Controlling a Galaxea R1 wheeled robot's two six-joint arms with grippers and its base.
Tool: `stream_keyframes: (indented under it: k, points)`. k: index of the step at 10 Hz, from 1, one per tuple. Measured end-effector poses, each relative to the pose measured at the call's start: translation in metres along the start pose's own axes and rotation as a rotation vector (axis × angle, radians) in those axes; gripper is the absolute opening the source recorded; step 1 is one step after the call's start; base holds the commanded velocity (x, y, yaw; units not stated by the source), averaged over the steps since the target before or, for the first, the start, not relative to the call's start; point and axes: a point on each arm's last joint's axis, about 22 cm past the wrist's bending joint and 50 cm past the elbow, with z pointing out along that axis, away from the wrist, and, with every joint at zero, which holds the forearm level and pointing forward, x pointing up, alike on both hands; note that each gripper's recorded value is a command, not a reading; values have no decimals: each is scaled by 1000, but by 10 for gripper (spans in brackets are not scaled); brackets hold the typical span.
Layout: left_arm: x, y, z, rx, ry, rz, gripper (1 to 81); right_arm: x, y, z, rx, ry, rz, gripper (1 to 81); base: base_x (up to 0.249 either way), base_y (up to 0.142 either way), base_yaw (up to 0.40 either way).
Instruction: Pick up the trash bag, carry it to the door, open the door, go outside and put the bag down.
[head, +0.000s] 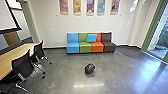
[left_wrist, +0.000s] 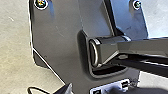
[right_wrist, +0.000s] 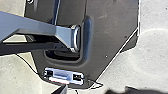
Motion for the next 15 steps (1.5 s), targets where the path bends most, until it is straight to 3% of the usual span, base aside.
stream_keyframes:
  k: [2, 7, 11, 15]
  points:
    - [-3, 2, 0, -3, -3, -1, 811, -1, 0, 0, 0, -4, 0, 811, 160, -71, 0]
    - [2, 26, 6, -32, 3, -2, 811, 2, 0, 0, 0, 1, -3, 811, 164, -71, 0]
    - [7, 63, 14, -77, 12, -6, 811, 4, 31, -6, -57, -1, -10, 811, 168, 0, 0]
    - [9, 44, 11, -51, 19, -7, 811, 0, 23, -4, -45, -3, -22, 811, 163, 0, 0]
